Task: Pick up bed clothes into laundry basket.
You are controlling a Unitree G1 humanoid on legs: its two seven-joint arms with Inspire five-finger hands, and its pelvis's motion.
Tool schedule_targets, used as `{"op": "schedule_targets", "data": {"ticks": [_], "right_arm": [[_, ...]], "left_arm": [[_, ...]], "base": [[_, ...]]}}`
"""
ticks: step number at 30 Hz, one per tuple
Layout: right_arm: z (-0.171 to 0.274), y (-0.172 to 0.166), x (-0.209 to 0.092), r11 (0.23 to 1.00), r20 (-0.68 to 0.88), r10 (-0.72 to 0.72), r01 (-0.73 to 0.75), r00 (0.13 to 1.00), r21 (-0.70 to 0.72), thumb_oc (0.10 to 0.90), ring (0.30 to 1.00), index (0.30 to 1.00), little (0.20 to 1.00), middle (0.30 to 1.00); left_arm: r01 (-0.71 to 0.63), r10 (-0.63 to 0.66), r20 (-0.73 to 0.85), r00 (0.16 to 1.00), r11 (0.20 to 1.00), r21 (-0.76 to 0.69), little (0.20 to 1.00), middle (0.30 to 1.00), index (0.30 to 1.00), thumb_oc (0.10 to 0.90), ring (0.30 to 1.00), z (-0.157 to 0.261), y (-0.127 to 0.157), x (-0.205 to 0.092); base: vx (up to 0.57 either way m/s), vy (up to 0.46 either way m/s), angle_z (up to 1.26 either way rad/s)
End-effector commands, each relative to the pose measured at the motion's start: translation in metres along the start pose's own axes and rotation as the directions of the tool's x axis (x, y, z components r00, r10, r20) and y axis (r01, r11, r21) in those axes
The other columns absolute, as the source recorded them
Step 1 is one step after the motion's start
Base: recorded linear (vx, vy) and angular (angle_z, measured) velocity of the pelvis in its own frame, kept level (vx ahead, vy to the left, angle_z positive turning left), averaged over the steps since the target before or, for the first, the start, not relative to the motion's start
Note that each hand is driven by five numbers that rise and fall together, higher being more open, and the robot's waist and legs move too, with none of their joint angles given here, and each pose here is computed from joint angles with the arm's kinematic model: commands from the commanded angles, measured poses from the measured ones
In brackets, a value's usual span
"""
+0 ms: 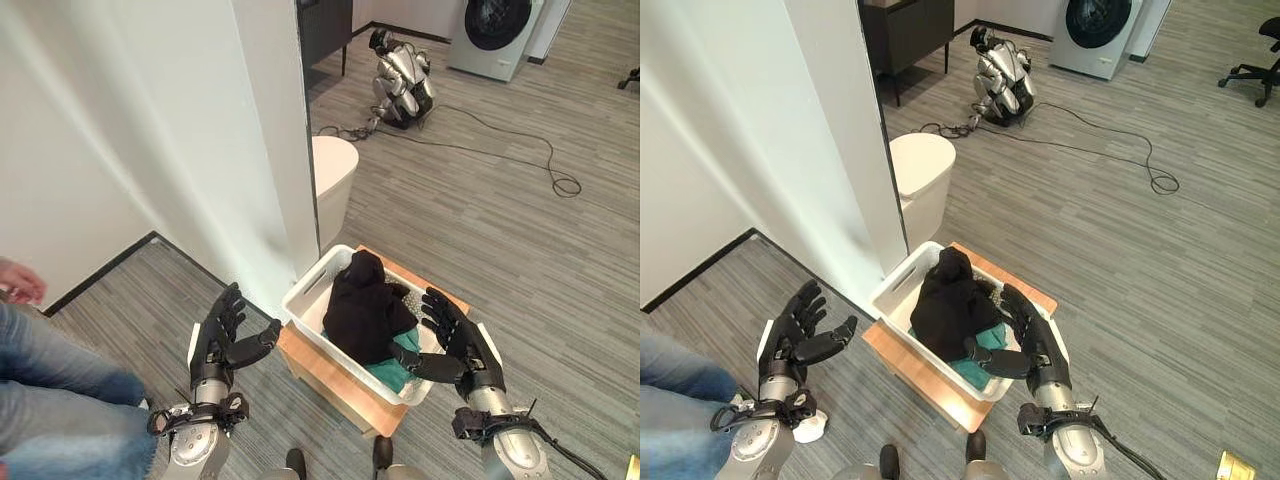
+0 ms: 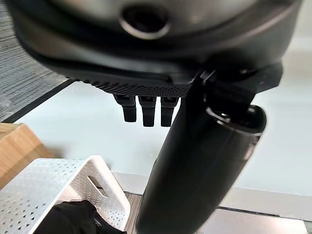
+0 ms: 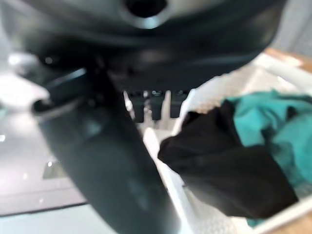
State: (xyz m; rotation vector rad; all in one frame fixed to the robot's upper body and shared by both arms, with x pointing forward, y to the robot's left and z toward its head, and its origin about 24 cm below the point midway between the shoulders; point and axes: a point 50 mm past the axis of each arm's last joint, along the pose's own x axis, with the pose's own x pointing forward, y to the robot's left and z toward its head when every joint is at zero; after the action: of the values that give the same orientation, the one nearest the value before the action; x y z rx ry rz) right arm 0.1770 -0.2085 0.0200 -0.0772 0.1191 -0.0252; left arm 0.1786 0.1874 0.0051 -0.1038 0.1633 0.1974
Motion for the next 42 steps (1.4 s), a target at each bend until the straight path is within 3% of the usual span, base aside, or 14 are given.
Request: {"op": "schedule_targets", "data": {"ticks": [1,9,20,42], "right_arm": [[0.058,0.001,0.008,0.998,0.328,-0.001,0.020,0.945,-0.054,0.800,0.900,0.900,0.900,0.900],[0.080,0.004,0.009,0.991,0.442,0.010,0.051,0.897,-0.126,0.800,0.900,0.900,0.900,0.900],[0.126,0.016,0.002,0.976,0.651,0.092,0.061,0.754,-0.209,0.800,0.900,0.900,0.900,0.900],[0.135,0.025,-0.010,0.964,0.674,0.204,-0.025,0.710,-0.266,0.800,0.900,0.900,0.900,0.900]], "left_arm": [[0.001,-0.017,0.268,0.963,0.998,0.060,0.900,0.900,0.900,0.800,0.900,0.043,0.003,0.014],[-0.008,0.000,0.355,0.935,1.000,0.021,0.900,0.900,0.900,0.800,0.900,0.061,0.001,0.015],[-0.054,0.107,0.620,0.777,0.993,-0.103,0.900,0.900,0.900,0.800,0.900,0.114,0.008,0.007],[0.028,0.041,0.627,0.778,0.995,-0.099,0.900,0.900,0.900,0.800,0.900,0.115,0.004,0.000]], "base": [[0.00,0.000,0.00],[0.00,-0.010,0.00],[0.00,-0.017,0.03],[0.00,-0.005,0.02]]}}
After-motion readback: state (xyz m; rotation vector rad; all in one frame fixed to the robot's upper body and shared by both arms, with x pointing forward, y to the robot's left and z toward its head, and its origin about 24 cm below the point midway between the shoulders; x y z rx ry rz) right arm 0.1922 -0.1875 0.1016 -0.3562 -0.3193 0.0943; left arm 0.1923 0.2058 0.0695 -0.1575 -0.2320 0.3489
